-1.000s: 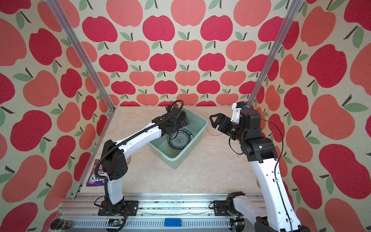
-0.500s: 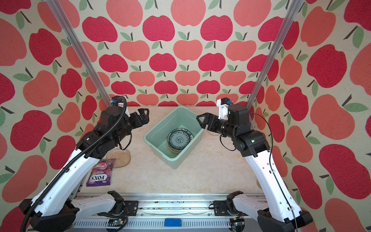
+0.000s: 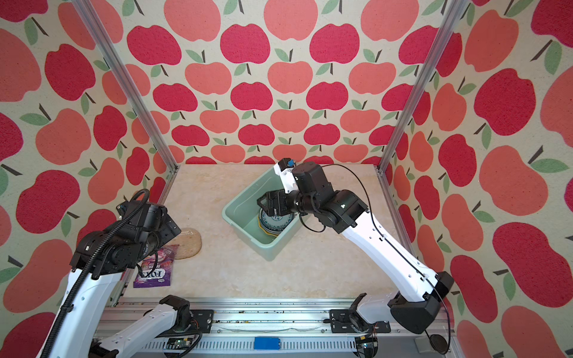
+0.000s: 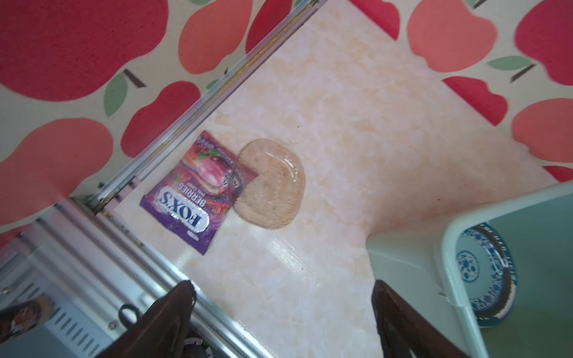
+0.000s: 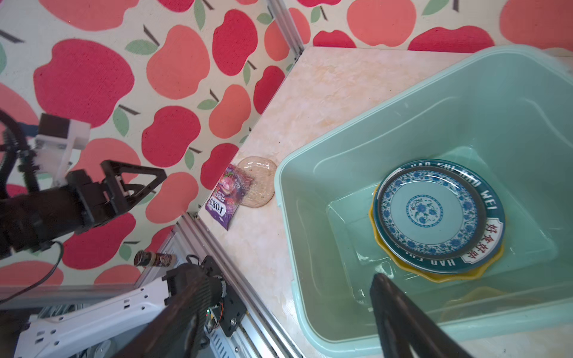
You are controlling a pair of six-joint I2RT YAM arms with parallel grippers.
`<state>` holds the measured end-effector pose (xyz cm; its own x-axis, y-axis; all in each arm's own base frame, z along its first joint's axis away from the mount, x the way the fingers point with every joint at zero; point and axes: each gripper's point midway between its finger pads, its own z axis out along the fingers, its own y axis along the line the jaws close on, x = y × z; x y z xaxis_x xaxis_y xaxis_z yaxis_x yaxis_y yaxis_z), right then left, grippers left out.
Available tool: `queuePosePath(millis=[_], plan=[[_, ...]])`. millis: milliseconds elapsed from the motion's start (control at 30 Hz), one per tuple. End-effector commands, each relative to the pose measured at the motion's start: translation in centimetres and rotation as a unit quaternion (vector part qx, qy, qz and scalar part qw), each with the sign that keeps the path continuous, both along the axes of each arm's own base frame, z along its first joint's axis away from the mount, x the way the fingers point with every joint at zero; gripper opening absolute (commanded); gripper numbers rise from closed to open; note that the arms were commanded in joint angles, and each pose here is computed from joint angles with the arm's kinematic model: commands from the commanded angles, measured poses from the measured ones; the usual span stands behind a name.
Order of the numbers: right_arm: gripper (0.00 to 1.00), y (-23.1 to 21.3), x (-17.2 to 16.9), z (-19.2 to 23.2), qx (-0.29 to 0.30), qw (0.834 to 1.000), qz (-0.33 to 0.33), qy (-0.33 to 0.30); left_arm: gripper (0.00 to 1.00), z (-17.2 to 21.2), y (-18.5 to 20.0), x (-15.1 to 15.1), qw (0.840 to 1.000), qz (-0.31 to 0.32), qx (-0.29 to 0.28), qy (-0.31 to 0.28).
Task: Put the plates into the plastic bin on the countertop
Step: 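Release the floral plate, move left gripper to clear glass plate while right swings over bin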
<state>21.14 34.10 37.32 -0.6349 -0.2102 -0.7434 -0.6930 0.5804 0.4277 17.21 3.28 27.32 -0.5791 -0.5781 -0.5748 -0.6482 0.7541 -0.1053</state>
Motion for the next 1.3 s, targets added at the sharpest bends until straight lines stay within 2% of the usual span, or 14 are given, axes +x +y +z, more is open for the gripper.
queuePosePath(millis=[0,100,200,267,367,400,533,733,933,1267], plan=[[0.84,2.5,-2.2,-0.4,-0.053,0.995,0.070,-0.047,0.92,-3.9,1.0,-3.4,0.995,0.028,-0.024,0.095],[0.86,5.6,-3.3,-1.5,-0.077,0.987,0.123,-0.063,0.94,-6.2,1.4,-3.0,0.992,0.049,-0.069,0.098],[0.88,8.4,-4.4,-2.5,-0.090,0.978,0.172,-0.077,0.95,-7.7,1.2,-1.7,0.987,0.051,-0.129,0.077],[0.89,10.4,-5.7,-3.2,-0.094,0.968,0.219,-0.084,0.94,-8.2,1.6,-1.2,0.987,0.052,-0.135,0.068],[0.90,12.6,-7.7,-4.7,-0.118,0.948,0.280,-0.095,0.94,-8.6,2.9,-0.7,0.990,0.045,-0.114,0.076],[0.90,13.4,-9.6,-5.5,-0.135,0.935,0.311,-0.102,0.94,-8.9,3.4,-0.7,0.988,0.056,-0.114,0.083],[0.91,14.6,-11.3,-7.3,-0.165,0.917,0.348,-0.107,0.92,-10.1,4.1,0.4,0.986,0.067,-0.130,0.082],[0.91,14.9,-12.2,-8.4,-0.155,0.914,0.360,-0.101,0.89,-11.7,5.3,1.1,0.981,0.086,-0.129,0.115],[0.90,15.5,-12.9,-9.1,-0.126,0.915,0.371,-0.098,0.82,-13.4,6.3,2.6,0.977,0.095,-0.135,0.136],[0.91,15.9,-13.2,-10.9,-0.106,0.913,0.379,-0.104,0.73,-15.4,8.7,6.2,0.972,0.053,-0.109,0.203]])
